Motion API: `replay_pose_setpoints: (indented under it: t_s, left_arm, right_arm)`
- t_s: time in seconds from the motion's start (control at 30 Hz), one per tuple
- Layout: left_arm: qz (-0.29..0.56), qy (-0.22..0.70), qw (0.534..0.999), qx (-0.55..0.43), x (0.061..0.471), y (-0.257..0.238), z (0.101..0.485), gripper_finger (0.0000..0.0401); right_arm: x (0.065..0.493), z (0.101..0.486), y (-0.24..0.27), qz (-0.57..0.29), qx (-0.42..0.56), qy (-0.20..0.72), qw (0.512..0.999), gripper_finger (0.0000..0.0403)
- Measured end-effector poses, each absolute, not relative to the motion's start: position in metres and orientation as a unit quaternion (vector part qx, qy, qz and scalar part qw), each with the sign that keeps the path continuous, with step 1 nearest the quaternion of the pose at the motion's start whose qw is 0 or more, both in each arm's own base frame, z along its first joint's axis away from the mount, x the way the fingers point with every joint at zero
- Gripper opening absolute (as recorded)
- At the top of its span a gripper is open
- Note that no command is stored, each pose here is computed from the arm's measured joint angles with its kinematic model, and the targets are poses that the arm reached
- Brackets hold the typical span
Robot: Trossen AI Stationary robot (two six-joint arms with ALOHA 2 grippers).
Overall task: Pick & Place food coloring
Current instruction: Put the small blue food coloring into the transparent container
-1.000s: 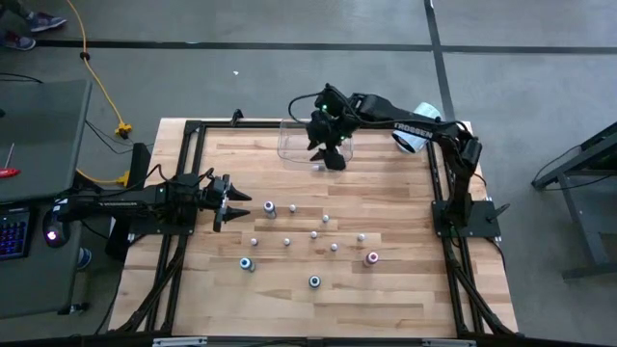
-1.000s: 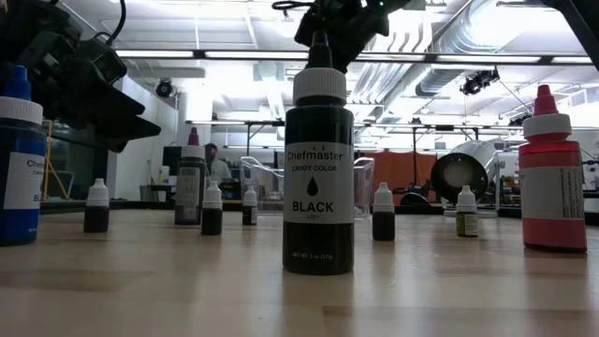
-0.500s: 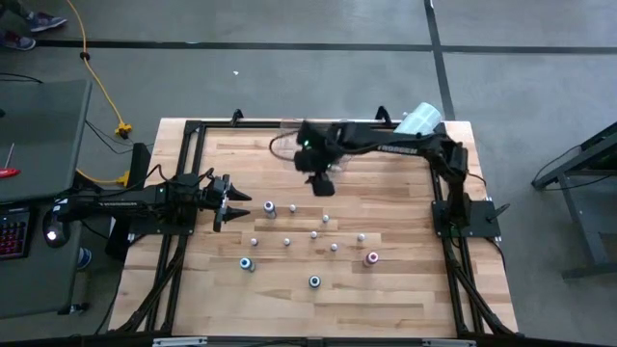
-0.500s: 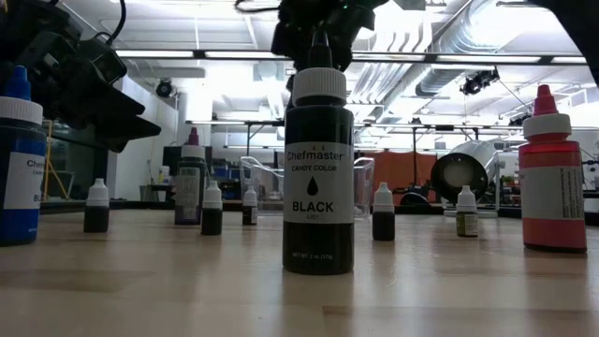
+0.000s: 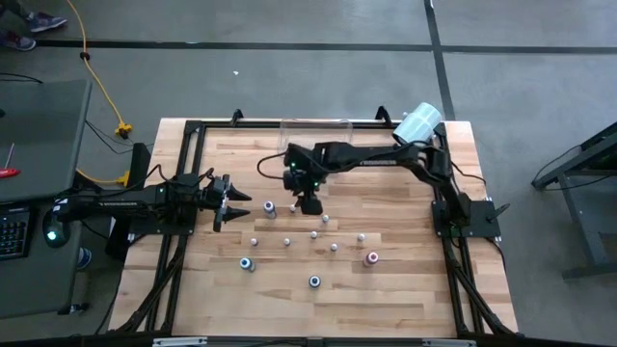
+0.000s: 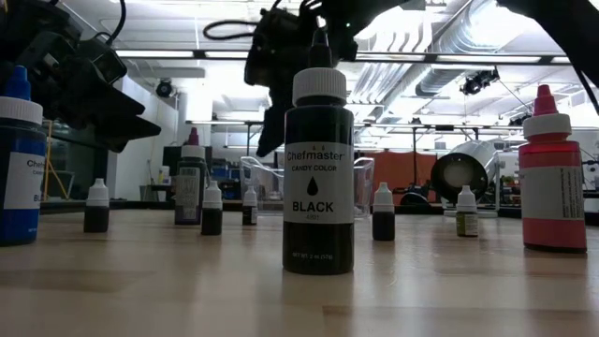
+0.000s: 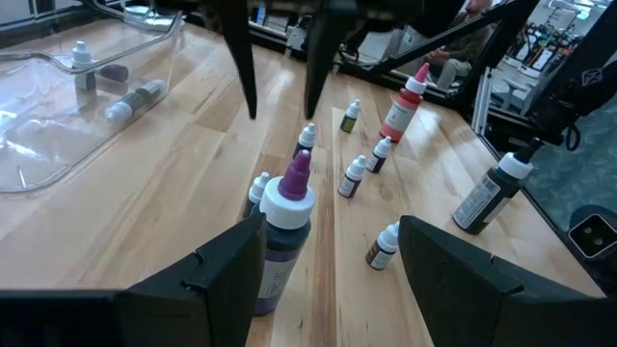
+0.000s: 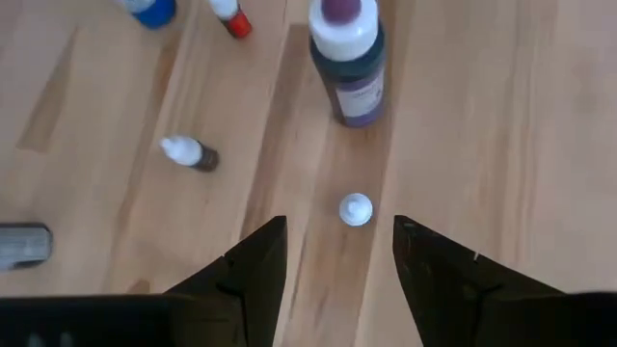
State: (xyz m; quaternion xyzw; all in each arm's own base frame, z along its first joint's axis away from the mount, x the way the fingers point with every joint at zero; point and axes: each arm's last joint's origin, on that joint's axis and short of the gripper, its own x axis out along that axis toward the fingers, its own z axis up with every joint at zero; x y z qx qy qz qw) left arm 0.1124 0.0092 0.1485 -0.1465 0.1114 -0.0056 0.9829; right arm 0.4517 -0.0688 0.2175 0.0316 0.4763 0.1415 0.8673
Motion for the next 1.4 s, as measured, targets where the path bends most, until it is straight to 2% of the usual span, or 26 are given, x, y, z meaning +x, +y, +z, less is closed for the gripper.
replay_pose_setpoints:
  t_s: [0.3,0.77,1.4]
  left_arm:
    - [-0.006,0.111,0.983,-0.146,0.112,0.009,0.149,0.0234]
    - [-0.006,0.111,0.983,-0.146,0.112,0.009,0.149,0.0234]
    - [-0.006,0.111,0.983,-0.146,0.112,0.009,0.149,0.0234]
  right_arm:
    - [0.461,0.179,-0.071,0.133,0.004,0.51,0.85,0.0179]
    - [0.467,0.171,-0.075,0.119,0.009,0.498,0.859,0.0179]
    - [0.469,0.171,-0.061,0.177,-0.034,0.486,0.855,0.0179]
